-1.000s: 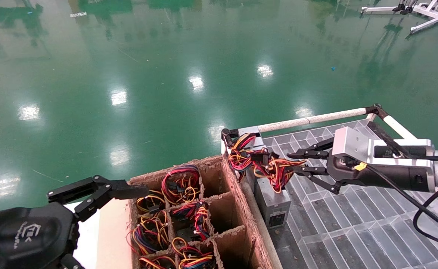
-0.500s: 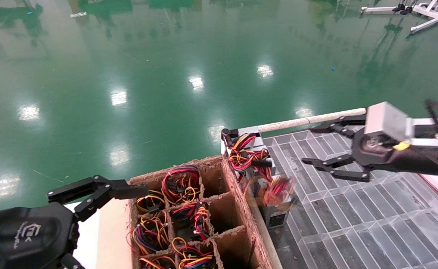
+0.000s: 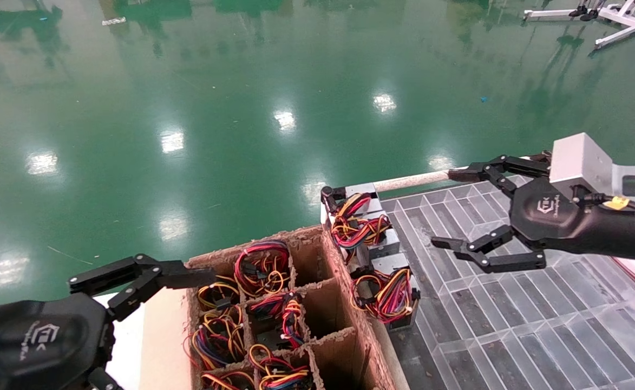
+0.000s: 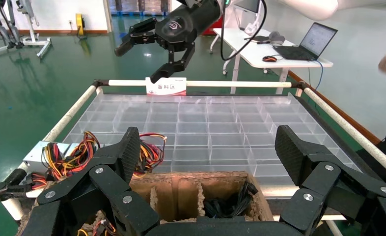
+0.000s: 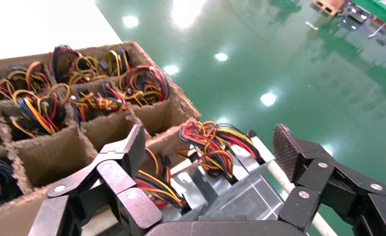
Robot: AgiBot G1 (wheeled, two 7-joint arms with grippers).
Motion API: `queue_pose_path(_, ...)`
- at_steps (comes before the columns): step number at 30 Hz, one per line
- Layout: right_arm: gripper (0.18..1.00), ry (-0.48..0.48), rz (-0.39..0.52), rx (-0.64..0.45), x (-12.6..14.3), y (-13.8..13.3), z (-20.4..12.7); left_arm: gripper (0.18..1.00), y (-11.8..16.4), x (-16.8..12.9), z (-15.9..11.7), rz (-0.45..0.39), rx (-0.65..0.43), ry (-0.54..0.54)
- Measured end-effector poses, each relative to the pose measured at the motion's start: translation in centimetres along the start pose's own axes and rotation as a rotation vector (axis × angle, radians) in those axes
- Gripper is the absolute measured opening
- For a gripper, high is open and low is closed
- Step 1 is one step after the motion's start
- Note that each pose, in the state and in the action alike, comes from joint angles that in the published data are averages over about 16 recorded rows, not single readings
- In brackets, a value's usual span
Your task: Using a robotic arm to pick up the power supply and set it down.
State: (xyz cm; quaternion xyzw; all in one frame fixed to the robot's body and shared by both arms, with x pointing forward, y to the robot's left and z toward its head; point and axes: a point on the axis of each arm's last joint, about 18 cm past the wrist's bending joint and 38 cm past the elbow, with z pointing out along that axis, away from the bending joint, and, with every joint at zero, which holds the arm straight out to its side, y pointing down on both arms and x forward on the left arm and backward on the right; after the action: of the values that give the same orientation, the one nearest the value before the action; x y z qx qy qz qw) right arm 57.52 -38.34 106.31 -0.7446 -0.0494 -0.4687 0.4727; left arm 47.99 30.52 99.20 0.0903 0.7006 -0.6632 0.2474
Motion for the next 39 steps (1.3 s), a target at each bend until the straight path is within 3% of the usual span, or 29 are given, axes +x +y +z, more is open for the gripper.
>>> queue_pose_path(12,0.985,-0.059,0.060,0.095,-2.9,-0.8,0.7,1.000,0.0,0.0,0.0,0.000,0.000,0.000)
queue_pose_path(39,1.001,-0.231,0.220,0.299,-10.2,-3.4,1.0,1.000,0.0,0.0,0.0,0.000,0.000,0.000)
